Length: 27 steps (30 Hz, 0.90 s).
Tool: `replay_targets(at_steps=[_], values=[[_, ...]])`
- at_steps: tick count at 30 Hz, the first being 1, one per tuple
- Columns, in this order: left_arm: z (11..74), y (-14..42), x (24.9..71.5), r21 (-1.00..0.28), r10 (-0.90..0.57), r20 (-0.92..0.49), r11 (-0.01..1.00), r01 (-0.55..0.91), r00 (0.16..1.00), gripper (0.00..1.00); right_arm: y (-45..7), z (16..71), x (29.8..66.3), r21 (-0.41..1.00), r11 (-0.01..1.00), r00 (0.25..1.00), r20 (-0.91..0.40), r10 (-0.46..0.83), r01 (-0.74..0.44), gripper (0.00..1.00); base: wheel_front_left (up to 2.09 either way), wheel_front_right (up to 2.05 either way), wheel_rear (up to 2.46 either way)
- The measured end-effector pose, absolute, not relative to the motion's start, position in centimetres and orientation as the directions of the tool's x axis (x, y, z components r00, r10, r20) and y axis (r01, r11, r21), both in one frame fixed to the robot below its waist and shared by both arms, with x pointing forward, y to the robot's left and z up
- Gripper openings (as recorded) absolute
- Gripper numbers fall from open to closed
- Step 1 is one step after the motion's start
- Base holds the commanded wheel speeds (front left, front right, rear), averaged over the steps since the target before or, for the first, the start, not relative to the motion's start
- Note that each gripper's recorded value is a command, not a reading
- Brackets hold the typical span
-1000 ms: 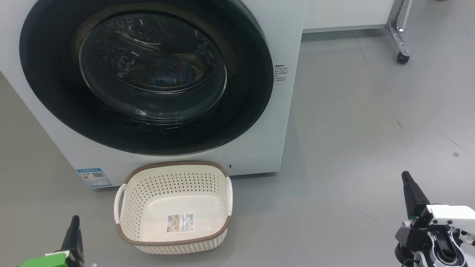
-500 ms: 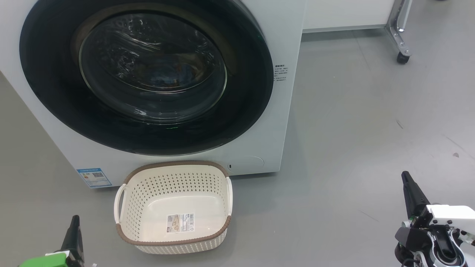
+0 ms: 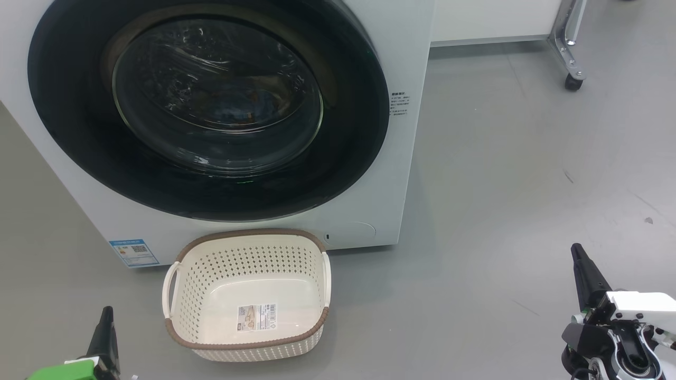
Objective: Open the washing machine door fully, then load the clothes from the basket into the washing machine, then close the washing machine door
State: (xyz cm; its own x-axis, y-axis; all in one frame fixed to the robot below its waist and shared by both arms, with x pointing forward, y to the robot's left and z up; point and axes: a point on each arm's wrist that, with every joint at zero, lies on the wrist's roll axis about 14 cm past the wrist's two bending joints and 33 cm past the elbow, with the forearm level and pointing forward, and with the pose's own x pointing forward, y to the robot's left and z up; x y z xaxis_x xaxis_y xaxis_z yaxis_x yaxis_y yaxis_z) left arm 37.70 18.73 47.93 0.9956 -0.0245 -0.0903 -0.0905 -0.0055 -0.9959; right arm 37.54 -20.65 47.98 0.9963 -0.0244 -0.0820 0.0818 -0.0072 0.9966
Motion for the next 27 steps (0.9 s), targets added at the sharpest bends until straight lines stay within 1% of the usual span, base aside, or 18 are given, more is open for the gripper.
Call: replay_targets(at_steps=[27], values=[[47.98,18.71,37.71,-0.996,-0.025,-0.089,-0.005,-0.089,0.996,0.0,-20.62,48.01,37.55,0.997,-0.007,0.996,-0.081,-0.023,0.081,0.0,0.0,0.0,0.0]])
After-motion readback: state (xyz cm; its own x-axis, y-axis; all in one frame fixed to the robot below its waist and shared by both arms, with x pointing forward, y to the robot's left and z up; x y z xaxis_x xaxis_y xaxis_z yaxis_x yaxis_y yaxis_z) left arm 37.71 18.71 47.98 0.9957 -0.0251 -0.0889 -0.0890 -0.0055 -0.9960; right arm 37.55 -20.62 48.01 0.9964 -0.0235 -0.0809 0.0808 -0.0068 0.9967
